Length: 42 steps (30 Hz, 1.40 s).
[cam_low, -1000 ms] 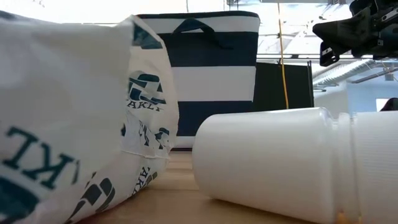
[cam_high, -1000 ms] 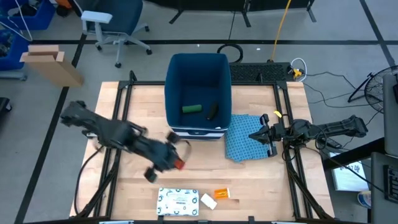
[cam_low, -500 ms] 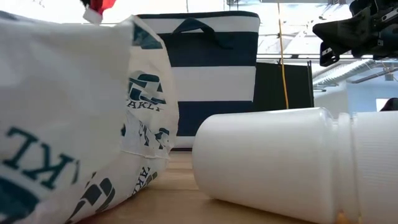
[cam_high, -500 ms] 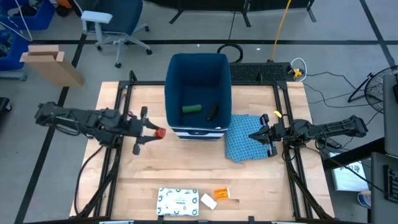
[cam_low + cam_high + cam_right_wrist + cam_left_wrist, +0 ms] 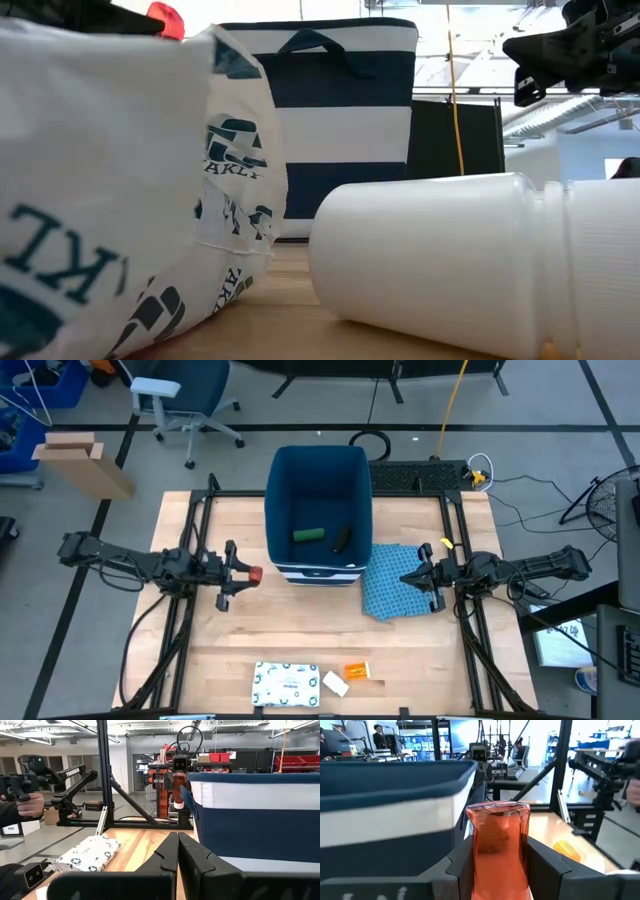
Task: Pick & place medical supplies in basket/bin
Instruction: Put the orange medicine bottle into the blue bin
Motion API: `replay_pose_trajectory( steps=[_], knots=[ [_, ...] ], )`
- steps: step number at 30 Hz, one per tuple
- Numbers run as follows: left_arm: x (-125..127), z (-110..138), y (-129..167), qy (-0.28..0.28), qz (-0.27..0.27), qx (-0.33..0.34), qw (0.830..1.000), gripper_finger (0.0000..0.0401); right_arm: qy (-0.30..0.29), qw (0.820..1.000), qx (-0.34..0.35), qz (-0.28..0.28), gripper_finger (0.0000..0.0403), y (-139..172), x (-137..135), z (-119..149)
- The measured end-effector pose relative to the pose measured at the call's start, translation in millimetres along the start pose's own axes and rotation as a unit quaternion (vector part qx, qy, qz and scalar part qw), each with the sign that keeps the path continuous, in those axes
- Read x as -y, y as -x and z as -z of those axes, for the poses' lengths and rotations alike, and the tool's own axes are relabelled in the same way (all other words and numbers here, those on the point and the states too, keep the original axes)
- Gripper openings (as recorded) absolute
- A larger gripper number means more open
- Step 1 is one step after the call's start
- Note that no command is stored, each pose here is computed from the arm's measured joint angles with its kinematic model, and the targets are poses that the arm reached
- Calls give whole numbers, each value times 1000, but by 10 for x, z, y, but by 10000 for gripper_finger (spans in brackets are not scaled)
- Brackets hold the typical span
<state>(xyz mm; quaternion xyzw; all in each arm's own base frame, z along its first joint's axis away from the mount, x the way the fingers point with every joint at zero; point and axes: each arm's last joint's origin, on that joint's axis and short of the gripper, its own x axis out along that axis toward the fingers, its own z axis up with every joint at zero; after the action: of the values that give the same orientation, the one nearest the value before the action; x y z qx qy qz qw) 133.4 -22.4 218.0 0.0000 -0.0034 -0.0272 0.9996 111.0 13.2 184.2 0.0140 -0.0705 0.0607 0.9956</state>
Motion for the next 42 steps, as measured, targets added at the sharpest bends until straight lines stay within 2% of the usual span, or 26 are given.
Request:
replay_pose_trajectory(
  steps=[5, 9, 13, 19, 23, 27, 31, 34, 38, 42],
  knots=[
    [-12, 50, 6, 3, -8, 23, 1000, 144, 1, 1000, 0, 0, 0, 0, 0, 0],
    [-19, -139, 8, 43, 4, 76, 996, 145, 1, 1000, 0, 0, 0, 0, 0, 0],
    [-28, -590, -5, 42, -5, 93, 995, 145, -3, 1000, 0, 0, 0, 0, 0, 0],
    [-96, -1501, -164, -3, -91, 28, 995, 145, -6, 1000, 0, 0, 0, 0, 0, 0],
    [-181, -2048, -459, -54, -142, -24, 988, 145, -3, 1000, 0, 0, 0, 0, 0, 0],
    [-361, -2336, -899, -101, -177, -108, 973, 145, 17, 1000, 0, 2, 0, 0, 1, 0],
    [-675, -2390, -1354, -121, -217, -183, 951, 145, 22, 1000, 0, 2, 0, 0, 1, 0],
    [-939, -2275, -1674, -123, -240, -232, 935, 145, 23, 1000, -2, 1, 0, 0, 1, 4],
    [-1210, -1913, -2087, -129, -243, -297, 914, 145, 33, 999, -2, 1, 0, 0, 1, 4],
    [-1342, -1484, -2421, -133, -216, -348, 902, 145, 33, 999, -6, 1, 0, 0, 1, 11]
  ],
)
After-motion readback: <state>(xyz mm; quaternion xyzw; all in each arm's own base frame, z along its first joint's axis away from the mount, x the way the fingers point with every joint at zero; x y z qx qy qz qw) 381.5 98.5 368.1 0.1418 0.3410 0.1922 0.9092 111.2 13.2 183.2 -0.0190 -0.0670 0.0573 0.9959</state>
